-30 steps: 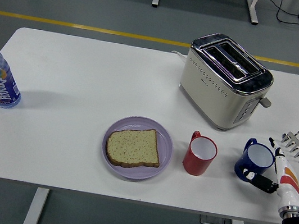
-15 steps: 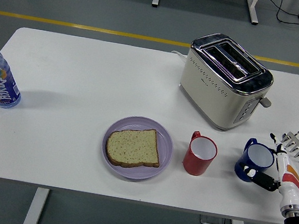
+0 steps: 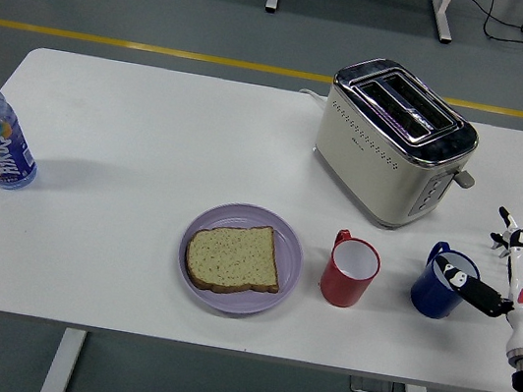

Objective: Pick up the cup,pour liquid into bread,place the cup on the desk

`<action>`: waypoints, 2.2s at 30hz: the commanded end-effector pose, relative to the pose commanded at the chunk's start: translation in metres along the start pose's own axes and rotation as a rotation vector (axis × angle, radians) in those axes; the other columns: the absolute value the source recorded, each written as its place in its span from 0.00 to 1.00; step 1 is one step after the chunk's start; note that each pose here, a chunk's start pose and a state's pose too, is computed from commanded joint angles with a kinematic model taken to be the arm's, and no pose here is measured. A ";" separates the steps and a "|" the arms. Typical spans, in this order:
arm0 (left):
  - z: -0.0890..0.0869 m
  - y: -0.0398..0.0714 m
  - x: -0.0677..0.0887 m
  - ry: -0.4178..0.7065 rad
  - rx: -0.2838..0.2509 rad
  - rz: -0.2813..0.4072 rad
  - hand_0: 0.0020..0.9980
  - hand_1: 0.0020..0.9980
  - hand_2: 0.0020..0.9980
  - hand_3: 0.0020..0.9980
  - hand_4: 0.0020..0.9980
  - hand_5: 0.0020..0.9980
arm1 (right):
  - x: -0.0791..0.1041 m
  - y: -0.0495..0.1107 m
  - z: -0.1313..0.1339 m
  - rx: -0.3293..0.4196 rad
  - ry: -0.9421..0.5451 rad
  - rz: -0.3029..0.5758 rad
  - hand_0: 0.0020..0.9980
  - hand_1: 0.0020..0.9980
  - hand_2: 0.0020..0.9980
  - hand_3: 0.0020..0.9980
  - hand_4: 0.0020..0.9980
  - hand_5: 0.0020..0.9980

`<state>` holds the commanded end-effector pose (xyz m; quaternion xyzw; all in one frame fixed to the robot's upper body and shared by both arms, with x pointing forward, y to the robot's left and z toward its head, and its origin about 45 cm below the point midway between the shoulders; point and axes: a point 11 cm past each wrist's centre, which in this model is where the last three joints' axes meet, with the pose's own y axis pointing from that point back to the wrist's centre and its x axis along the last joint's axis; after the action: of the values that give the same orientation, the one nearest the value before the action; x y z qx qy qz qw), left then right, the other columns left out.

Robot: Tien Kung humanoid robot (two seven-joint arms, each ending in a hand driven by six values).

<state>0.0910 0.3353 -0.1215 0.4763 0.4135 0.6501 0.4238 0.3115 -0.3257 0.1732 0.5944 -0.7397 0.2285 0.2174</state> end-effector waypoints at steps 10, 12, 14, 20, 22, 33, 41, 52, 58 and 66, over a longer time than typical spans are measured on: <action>-0.001 0.000 0.000 -0.004 0.004 0.001 0.69 0.70 0.70 0.56 0.25 1.00 | 0.012 -0.006 -0.005 -0.004 -0.158 0.064 0.82 0.73 0.89 0.88 0.83 0.18; -0.002 0.000 0.000 -0.006 0.005 0.001 0.69 0.70 0.70 0.56 0.25 1.00 | 0.014 -0.006 -0.006 -0.007 -0.187 0.075 0.82 0.73 0.89 0.88 0.83 0.18; -0.002 0.000 0.000 -0.007 0.006 0.002 0.69 0.70 0.70 0.56 0.25 1.00 | 0.016 -0.007 -0.006 -0.007 -0.206 0.085 0.82 0.73 0.89 0.88 0.83 0.18; -0.003 0.000 0.001 -0.012 0.008 0.003 0.69 0.70 0.70 0.56 0.25 1.00 | 0.021 -0.009 -0.007 -0.008 -0.250 0.110 0.79 0.71 0.85 0.81 0.76 0.18; -0.004 0.000 0.001 -0.013 0.010 0.004 0.69 0.70 0.70 0.56 0.25 1.00 | 0.022 -0.010 -0.008 -0.012 -0.276 0.118 0.76 0.68 0.80 0.78 0.73 0.17; -0.008 0.000 0.001 -0.028 0.020 0.005 0.69 0.70 0.70 0.56 0.25 1.00 | 0.021 -0.008 -0.003 -0.040 -0.341 0.136 0.75 0.67 0.79 0.76 0.69 0.13; -0.009 0.000 0.003 -0.040 0.024 0.007 0.69 0.70 0.70 0.56 0.25 1.00 | 0.022 -0.008 0.000 -0.049 -0.344 0.143 0.74 0.67 0.79 0.76 0.68 0.13; -0.012 0.000 0.003 -0.032 0.027 0.007 0.69 0.70 0.70 0.56 0.25 1.00 | 0.031 -0.010 -0.003 -0.051 -0.396 0.176 0.76 0.70 0.82 0.77 0.71 0.17; -0.011 0.000 0.003 -0.020 0.021 0.006 0.69 0.70 0.70 0.56 0.25 1.00 | 0.041 -0.012 -0.006 -0.052 -0.465 0.210 0.77 0.75 0.82 0.78 0.73 0.20; -0.006 -0.001 0.003 -0.010 0.009 0.006 0.69 0.70 0.70 0.56 0.25 1.00 | 0.031 -0.016 -0.015 -0.070 -0.650 0.042 0.77 0.75 0.80 0.78 0.76 0.31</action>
<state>0.0846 0.3379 -0.1223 0.4827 0.4129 0.6469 0.4219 0.3220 -0.3441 0.2047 0.6132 -0.7898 0.0054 -0.0146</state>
